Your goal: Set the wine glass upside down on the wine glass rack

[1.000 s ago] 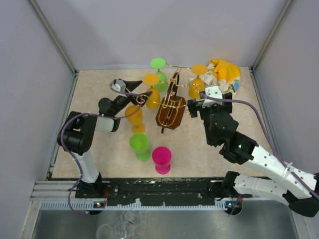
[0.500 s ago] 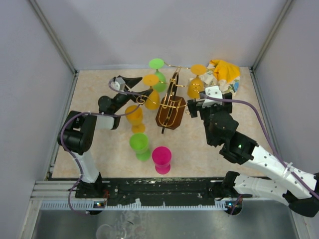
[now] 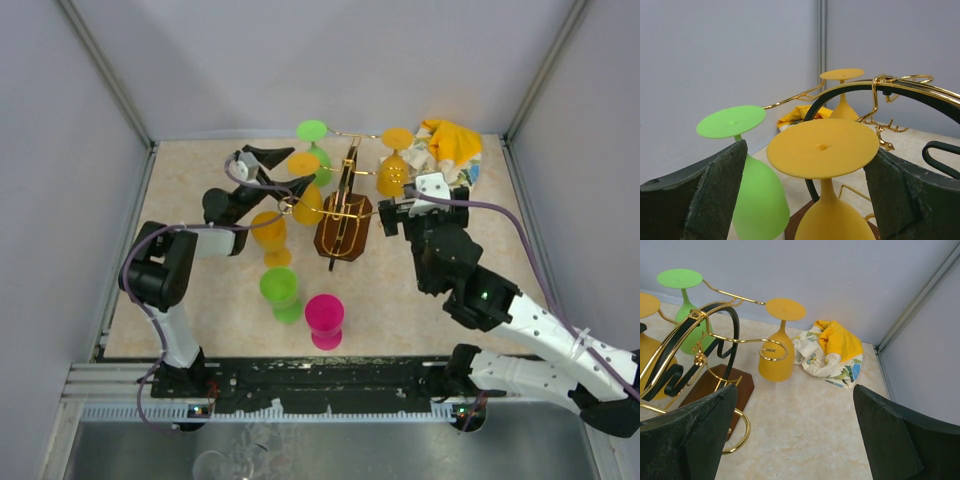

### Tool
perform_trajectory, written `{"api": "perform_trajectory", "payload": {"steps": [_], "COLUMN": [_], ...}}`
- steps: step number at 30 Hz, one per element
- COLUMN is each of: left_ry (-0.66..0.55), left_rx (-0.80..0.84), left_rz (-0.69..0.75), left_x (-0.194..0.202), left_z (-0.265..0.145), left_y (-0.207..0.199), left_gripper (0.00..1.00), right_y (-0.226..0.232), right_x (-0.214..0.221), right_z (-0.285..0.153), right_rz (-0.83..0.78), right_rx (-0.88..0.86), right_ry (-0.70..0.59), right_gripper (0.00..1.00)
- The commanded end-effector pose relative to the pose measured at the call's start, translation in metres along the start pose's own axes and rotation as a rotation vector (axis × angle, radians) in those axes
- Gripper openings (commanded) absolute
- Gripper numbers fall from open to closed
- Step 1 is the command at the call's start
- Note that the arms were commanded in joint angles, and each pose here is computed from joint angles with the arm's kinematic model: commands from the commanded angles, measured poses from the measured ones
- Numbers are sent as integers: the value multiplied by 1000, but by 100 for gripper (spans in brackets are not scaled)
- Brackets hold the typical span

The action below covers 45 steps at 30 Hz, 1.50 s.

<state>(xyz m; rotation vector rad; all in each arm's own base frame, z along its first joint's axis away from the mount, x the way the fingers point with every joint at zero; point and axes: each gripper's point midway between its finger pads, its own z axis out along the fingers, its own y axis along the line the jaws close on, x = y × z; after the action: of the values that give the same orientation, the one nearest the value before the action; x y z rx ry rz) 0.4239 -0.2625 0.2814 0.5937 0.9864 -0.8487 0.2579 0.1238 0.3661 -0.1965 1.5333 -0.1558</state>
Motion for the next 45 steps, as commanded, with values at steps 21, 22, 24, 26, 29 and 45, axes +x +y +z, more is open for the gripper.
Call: {"api": "perform_trajectory", "payload": {"steps": [21, 22, 24, 26, 29, 45], "left_ry": [-21, -21, -19, -18, -11, -2], "left_rx": [67, 67, 68, 66, 69, 89], "left_rz": [39, 42, 45, 52, 56, 62], "left_x": [5, 4, 3, 0, -2, -11], "left_z": [21, 20, 17, 14, 10, -1], "left_y": [-24, -24, -28, -30, -33, -45], "left_gripper": [100, 100, 100, 100, 100, 100], "right_y": [-8, -8, -8, -7, -6, -3], "right_x": [5, 6, 6, 7, 6, 9], "right_z": [-5, -5, -5, -5, -4, -3], "right_rz": [6, 6, 6, 5, 9, 4], "right_rx": [17, 17, 18, 17, 17, 13], "right_ry": [-4, -3, -4, -2, -3, 4], "right_gripper": [99, 99, 99, 99, 99, 99]}}
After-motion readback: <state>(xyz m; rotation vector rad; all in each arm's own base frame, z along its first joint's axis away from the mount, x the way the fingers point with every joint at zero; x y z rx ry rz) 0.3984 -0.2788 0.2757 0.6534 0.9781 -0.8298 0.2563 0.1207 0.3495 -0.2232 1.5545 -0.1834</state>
